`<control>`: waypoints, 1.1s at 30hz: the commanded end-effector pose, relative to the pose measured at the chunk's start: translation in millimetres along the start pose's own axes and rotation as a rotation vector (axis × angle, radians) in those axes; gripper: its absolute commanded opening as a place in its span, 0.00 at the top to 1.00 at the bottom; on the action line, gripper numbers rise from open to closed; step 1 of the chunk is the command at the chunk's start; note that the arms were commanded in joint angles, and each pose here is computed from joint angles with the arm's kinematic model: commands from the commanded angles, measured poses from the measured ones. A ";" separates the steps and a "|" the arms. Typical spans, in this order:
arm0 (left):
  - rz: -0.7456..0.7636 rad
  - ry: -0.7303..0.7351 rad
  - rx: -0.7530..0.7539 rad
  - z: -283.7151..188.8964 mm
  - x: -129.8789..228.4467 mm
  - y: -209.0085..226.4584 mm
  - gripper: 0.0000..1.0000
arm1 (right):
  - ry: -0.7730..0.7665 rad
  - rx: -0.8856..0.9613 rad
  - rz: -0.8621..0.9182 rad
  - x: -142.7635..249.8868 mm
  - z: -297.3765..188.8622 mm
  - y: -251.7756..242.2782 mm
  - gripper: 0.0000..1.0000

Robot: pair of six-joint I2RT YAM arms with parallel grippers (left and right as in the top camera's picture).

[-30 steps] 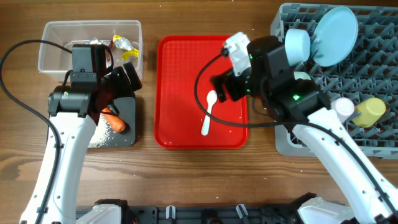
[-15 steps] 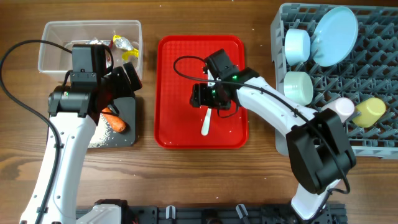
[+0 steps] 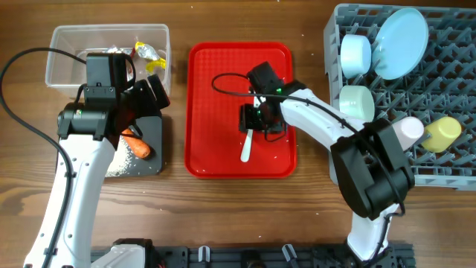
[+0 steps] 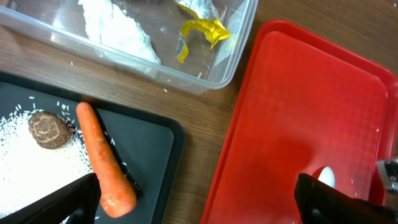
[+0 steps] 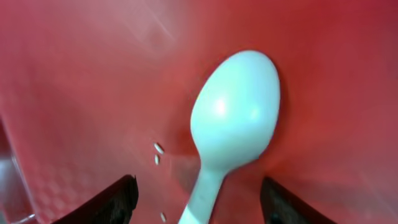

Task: Sort waste into correct bins and load items into the dishwasher rack
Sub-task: 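Grasp the white spoon with right gripper and lift it, then place the white spoon into the dish rack with right gripper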

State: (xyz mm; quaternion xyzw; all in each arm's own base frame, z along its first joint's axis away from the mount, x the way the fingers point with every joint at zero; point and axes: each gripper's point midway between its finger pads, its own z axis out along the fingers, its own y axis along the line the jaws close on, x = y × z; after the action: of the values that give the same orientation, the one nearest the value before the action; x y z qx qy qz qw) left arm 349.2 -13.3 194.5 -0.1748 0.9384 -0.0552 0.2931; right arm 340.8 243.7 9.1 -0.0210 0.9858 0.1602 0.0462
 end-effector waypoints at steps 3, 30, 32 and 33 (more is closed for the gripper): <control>-0.013 -0.011 0.008 -3.8 -1.2 0.2 0.00 | 0.035 0.046 -0.020 8.7 28.8 -8.9 0.46; -0.013 -0.011 0.008 -3.8 -1.2 0.2 0.00 | 0.004 0.128 -0.081 -3.4 -8.1 -41.0 0.96; -0.013 -0.011 0.008 -3.8 -1.2 0.2 0.00 | -0.090 0.100 -0.048 -20.7 -51.6 -43.4 0.96; -0.012 -0.011 0.008 -3.8 -1.2 0.2 0.00 | -0.137 0.088 -0.032 -27.5 -73.4 -46.2 0.96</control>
State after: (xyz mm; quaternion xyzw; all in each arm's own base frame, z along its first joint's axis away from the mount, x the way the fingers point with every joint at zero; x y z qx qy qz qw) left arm 349.2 -13.3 194.6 -0.1748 0.9383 -0.0553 0.2932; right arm 343.6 202.4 10.9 -0.0470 0.9921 0.1075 0.0451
